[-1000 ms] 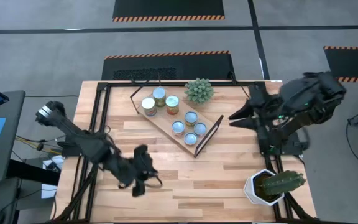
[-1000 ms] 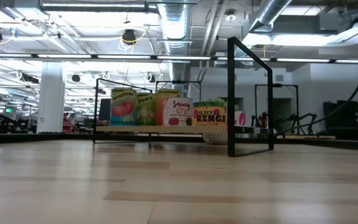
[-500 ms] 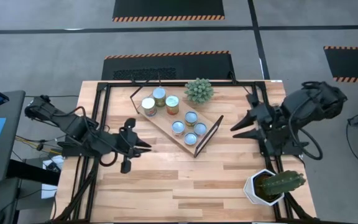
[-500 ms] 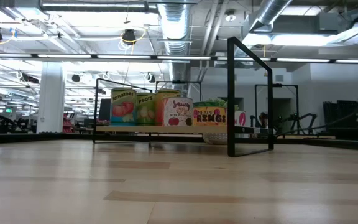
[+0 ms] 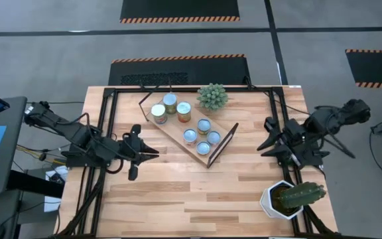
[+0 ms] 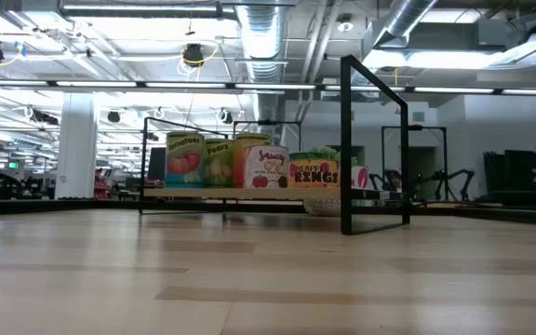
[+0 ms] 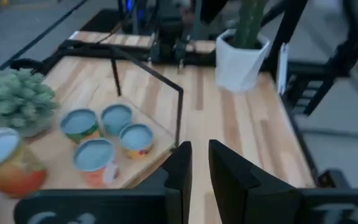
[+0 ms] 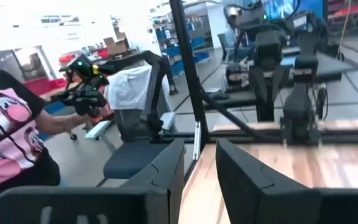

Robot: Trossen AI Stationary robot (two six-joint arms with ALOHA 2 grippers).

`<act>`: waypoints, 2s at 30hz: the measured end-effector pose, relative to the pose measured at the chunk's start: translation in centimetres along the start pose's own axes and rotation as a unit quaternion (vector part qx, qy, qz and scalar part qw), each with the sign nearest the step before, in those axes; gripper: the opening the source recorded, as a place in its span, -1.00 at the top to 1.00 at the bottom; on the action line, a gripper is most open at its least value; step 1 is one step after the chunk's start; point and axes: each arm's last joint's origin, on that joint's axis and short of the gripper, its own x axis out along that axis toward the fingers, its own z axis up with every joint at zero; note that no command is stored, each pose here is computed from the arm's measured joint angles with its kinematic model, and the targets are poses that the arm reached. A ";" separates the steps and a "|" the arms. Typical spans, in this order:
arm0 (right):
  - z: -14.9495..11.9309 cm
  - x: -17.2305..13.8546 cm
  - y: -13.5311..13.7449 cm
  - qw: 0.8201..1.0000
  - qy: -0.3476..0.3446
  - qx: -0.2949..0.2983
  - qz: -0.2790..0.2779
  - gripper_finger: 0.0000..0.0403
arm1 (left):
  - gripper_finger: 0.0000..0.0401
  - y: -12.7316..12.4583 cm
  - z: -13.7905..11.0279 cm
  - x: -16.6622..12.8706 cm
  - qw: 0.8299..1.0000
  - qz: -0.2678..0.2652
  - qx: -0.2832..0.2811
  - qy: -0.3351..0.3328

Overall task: Pick and place cans onto a shelf
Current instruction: Return to Home Position

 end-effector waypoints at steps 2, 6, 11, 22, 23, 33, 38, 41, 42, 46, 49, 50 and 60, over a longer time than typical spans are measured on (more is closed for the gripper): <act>-1.7 -0.2 -0.4 1.000 -0.001 0.014 0.000 0.41 | 0.78 0.7 -1.5 0.3 0.999 -0.017 -0.023 -0.037; -4.3 -0.3 -1.1 1.000 0.007 0.013 -0.006 0.41 | 0.78 2.7 -4.4 1.0 0.990 -0.061 -0.052 -0.115; -6.3 -1.0 -1.7 1.000 -0.005 -0.009 0.008 0.41 | 0.78 5.1 -8.5 1.7 0.976 -0.100 -0.111 -0.157; -12.3 -3.1 -3.5 0.997 -0.044 -0.047 0.039 0.41 | 0.78 7.4 -13.8 2.5 0.974 -0.074 -0.106 -0.188; -12.8 -3.3 -3.7 0.997 -0.045 -0.048 0.037 0.41 | 0.78 7.4 -14.1 2.5 0.974 -0.076 -0.099 -0.189; -16.7 -4.7 -4.7 0.996 -0.040 -0.061 0.052 0.41 | 0.78 8.2 -16.4 2.8 0.975 -0.007 -0.112 -0.191; -17.3 -4.6 -5.1 0.996 -0.009 -0.068 0.051 0.41 | 0.78 8.4 -17.3 2.5 0.975 -0.001 -0.111 -0.194; -17.6 -4.7 -5.3 0.996 0.004 -0.077 0.040 0.41 | 0.78 8.6 -17.7 2.2 0.972 0.000 -0.109 -0.206; -17.6 -4.7 -5.3 0.995 0.006 -0.085 0.041 0.41 | 0.78 8.6 -17.8 2.1 0.971 0.000 -0.110 -0.211; -17.9 -4.7 -5.6 0.995 0.022 -0.094 0.040 0.41 | 0.78 8.8 -18.2 1.6 0.968 0.001 -0.117 -0.220; -17.9 -4.8 -5.9 0.995 0.025 -0.093 0.036 0.41 | 0.78 8.9 -18.4 1.4 0.969 0.009 -0.122 -0.217; -17.9 -4.8 -5.9 0.995 0.026 -0.094 0.036 0.41 | 0.78 9.0 -18.4 1.3 0.968 0.012 -0.123 -0.219; -17.8 -5.1 -6.8 0.994 0.031 -0.099 0.025 0.41 | 0.78 9.2 -18.5 0.7 0.964 0.029 -0.126 -0.231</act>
